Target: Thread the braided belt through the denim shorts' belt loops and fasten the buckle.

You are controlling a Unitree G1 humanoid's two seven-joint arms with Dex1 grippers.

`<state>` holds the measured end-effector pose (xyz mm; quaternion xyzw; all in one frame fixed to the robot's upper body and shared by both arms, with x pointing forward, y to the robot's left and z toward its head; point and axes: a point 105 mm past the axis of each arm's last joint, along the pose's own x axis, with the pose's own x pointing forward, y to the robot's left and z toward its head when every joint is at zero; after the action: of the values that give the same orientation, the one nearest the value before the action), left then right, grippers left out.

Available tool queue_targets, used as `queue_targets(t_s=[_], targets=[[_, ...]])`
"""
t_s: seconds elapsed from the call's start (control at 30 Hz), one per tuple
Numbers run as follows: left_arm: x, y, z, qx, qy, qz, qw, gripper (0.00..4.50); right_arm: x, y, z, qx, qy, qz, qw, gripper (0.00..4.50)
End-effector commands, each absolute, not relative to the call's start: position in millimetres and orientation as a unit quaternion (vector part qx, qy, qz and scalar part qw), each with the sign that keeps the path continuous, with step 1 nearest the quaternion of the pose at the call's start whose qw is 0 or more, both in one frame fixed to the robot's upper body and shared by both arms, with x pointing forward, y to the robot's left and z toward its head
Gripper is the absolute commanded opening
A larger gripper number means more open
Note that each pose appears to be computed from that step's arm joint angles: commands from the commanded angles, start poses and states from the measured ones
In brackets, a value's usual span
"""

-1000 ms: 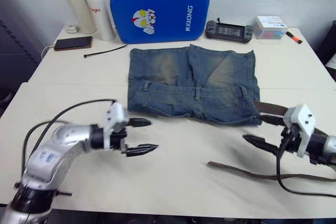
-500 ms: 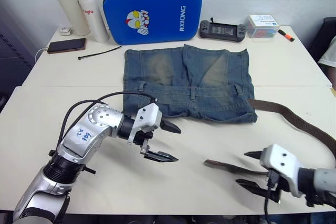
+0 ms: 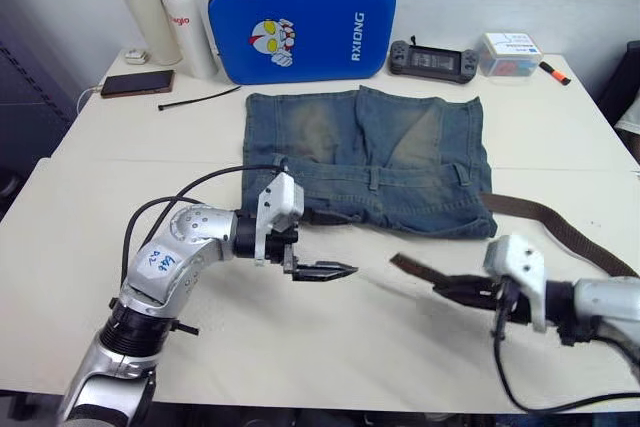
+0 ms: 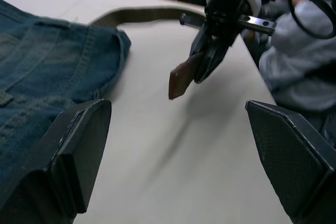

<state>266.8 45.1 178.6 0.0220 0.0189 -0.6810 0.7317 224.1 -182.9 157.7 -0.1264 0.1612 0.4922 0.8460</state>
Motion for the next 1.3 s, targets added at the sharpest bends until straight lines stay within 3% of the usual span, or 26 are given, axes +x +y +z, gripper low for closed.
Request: queue_targets(t_s=[0.03, 0.33, 0.47, 0.67, 0.7, 0.83, 1.0, 1.17, 1.3], targets=[[266.1, 33.6, 189.8, -0.048, 0.002, -0.691, 0.722, 4.5, 218.9, -171.6, 186.3, -0.087, 0.131, 0.524, 0.837, 0.09], [271.5, -2.7, 206.4, -0.116, -0.025, -0.705, 0.699, 4.5, 219.9, -156.9, 199.1, -0.065, 0.111, 0.535, 0.835, 0.09], [269.3, -11.0, 206.9, -0.133, -0.022, -0.714, 0.687, 3.23, 221.4, -155.7, 201.2, -0.061, 0.106, 0.526, 0.842, 0.0], [270.0, -18.2, 212.9, -0.15, -0.009, -0.735, 0.662, 0.32, 229.0, -158.5, 210.1, -0.066, 0.069, 0.495, 0.863, 0.0], [269.7, -19.8, 214.6, -0.154, -0.005, -0.741, 0.654, 0.02, 230.3, -158.9, 211.8, -0.066, 0.063, 0.491, 0.867, 0.0], [282.1, -32.7, 227.6, -0.165, -0.007, -0.739, 0.654, 0.02, 242.6, -171.2, 228.8, -0.041, 0.011, 0.429, 0.902, 0.0], [294.9, -45.4, 219.9, -0.136, 0.025, -0.723, 0.677, 0.0, 241.0, -198.2, 261.9, 0.034, -0.074, 0.346, 0.935, 2.18], [312.7, -50.0, 230.4, -0.172, 0.036, -0.693, 0.699, 0.0, 217.2, -195.8, 291.2, 0.148, -0.162, 0.325, 0.92, 4.45], [318.8, -55.8, 241.6, -0.196, 0.021, -0.696, 0.691, 0.0, 186.7, -158.5, 291.0, 0.312, -0.17, 0.398, 0.845, 4.45]])
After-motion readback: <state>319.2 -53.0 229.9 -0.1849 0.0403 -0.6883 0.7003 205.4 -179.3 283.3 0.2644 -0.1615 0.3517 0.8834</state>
